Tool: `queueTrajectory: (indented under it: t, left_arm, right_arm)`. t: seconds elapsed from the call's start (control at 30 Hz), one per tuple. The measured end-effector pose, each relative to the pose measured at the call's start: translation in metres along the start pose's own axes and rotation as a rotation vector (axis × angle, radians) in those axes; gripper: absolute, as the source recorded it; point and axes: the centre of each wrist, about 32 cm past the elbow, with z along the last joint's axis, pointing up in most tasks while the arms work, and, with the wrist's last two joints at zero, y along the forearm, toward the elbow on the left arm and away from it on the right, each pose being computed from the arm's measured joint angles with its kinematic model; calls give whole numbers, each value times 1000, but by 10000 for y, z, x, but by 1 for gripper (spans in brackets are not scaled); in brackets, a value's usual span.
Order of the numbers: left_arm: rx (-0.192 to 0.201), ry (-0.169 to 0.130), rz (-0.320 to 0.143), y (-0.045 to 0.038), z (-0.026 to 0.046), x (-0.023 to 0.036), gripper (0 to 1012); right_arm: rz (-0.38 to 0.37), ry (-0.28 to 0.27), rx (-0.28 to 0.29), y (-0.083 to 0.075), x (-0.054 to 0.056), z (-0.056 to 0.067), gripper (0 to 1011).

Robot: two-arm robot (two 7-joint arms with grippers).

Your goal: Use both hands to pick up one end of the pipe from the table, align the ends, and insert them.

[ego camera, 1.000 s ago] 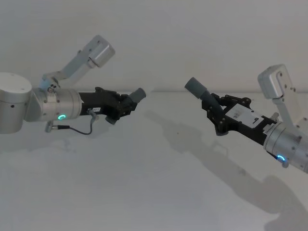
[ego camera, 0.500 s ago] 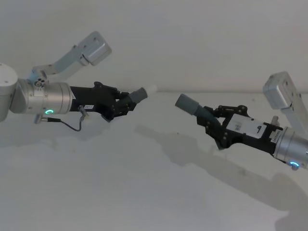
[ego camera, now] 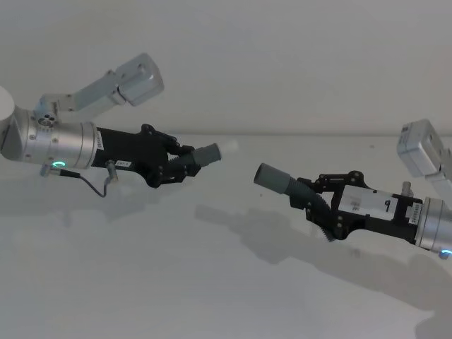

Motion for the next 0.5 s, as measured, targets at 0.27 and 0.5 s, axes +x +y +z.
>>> queueTrajectory:
  t: [0.27, 0.5]
  left_arm:
    - [3, -59, -56, 64, 66, -12, 343]
    - [2, -97, -93, 103, 114, -30, 343]
  right_arm:
    - [30, 3, 6, -24, -11, -5, 283]
    - [46, 13, 14, -27, -30, -6, 283]
